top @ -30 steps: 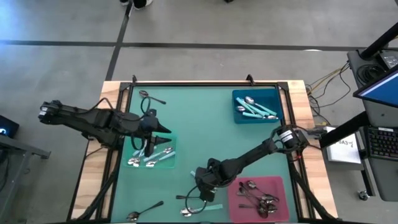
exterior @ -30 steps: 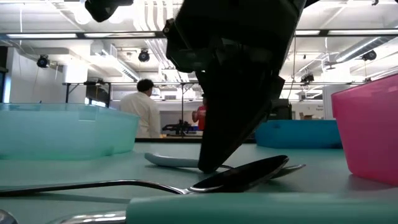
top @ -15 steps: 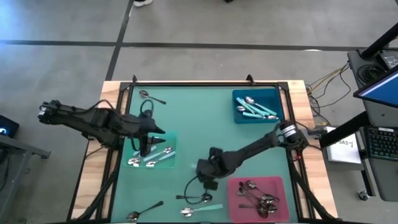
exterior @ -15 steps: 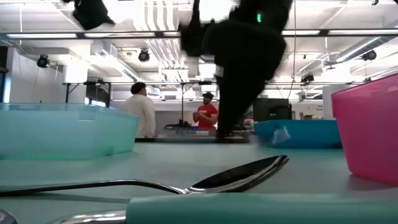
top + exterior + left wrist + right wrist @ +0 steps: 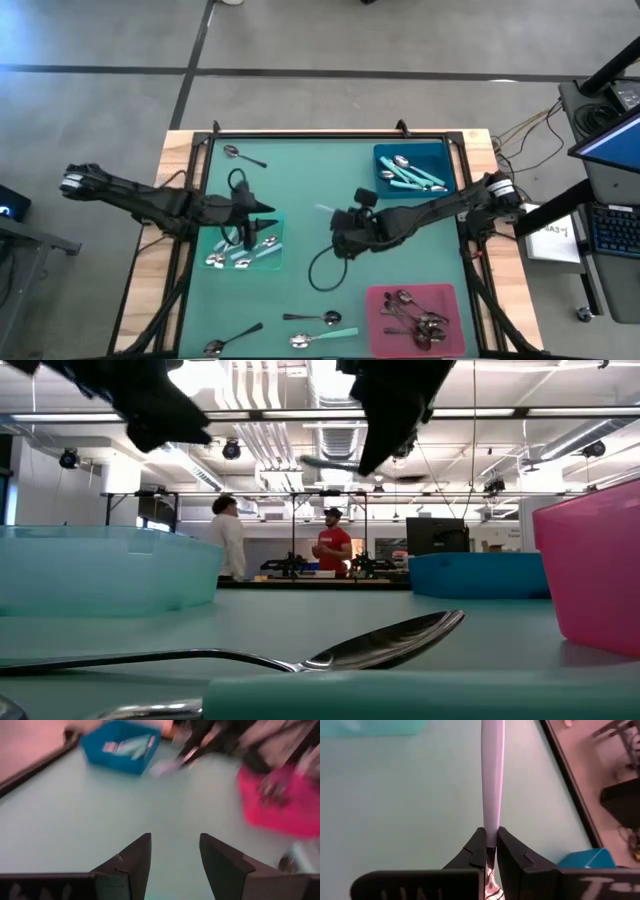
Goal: Sort silverware by color (type)
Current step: Put the blue spoon into the green bin, then put the black spoon into the red bin
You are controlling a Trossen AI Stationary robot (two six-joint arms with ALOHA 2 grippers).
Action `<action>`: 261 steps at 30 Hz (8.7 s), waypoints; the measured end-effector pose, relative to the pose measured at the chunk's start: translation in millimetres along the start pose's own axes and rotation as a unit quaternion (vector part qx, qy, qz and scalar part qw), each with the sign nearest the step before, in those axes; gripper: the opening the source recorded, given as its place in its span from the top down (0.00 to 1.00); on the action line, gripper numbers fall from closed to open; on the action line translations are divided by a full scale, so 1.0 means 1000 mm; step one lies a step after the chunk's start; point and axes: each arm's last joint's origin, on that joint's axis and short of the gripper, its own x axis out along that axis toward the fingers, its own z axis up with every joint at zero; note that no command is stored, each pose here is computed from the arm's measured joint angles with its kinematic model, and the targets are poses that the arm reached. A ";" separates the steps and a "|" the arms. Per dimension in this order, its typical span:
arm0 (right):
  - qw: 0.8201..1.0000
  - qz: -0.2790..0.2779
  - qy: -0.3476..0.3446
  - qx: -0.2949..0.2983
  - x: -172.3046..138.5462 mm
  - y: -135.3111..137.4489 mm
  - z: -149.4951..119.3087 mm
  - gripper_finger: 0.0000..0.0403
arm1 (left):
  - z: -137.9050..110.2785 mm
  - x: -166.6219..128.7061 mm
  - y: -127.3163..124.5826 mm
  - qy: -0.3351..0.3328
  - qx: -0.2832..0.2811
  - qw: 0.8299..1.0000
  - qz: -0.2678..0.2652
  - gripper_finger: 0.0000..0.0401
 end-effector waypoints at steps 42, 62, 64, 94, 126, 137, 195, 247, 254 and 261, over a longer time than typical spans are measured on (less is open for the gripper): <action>0.964 0.042 -0.244 -0.100 0.021 -0.012 0.055 0.97 | -0.014 0.040 -0.003 -0.262 -0.037 0.963 0.056 0.68; 0.968 0.047 -0.230 -0.089 0.011 -0.018 0.051 0.62 | -0.015 0.037 -0.001 -0.249 -0.028 0.966 0.069 0.95; 0.975 0.055 -0.207 -0.064 0.007 -0.022 0.047 0.59 | -0.016 0.034 0.001 -0.235 -0.029 0.969 0.072 0.95; 0.937 0.342 -0.033 0.068 0.023 0.097 0.001 0.67 | -0.064 -0.062 0.012 0.159 -0.111 0.981 -0.032 0.91; 0.891 0.447 0.085 0.006 0.062 0.194 -0.011 0.74 | 0.000 -0.093 -0.004 0.205 -0.023 0.977 -0.057 0.65; 0.904 0.416 0.092 -0.026 0.070 0.192 -0.017 0.96 | 0.000 -0.093 -0.004 0.205 -0.021 0.977 -0.057 0.65; 0.918 0.242 0.307 0.069 -0.096 0.126 -0.121 0.65 | -0.113 -0.049 -0.107 0.389 -0.123 0.891 -0.200 0.65; 0.900 0.275 0.331 0.071 -0.098 0.128 -0.118 0.70 | -0.165 -0.006 -0.234 0.484 0.022 0.875 0.013 0.99; 0.904 0.307 0.284 0.091 -0.110 0.120 -0.108 0.71 | -0.109 -0.024 -0.228 0.343 -0.021 0.939 -0.005 1.00; 0.942 0.306 0.009 0.139 -0.114 0.127 -0.074 0.70 | -0.064 -0.031 -0.213 0.139 -0.024 0.989 0.033 1.00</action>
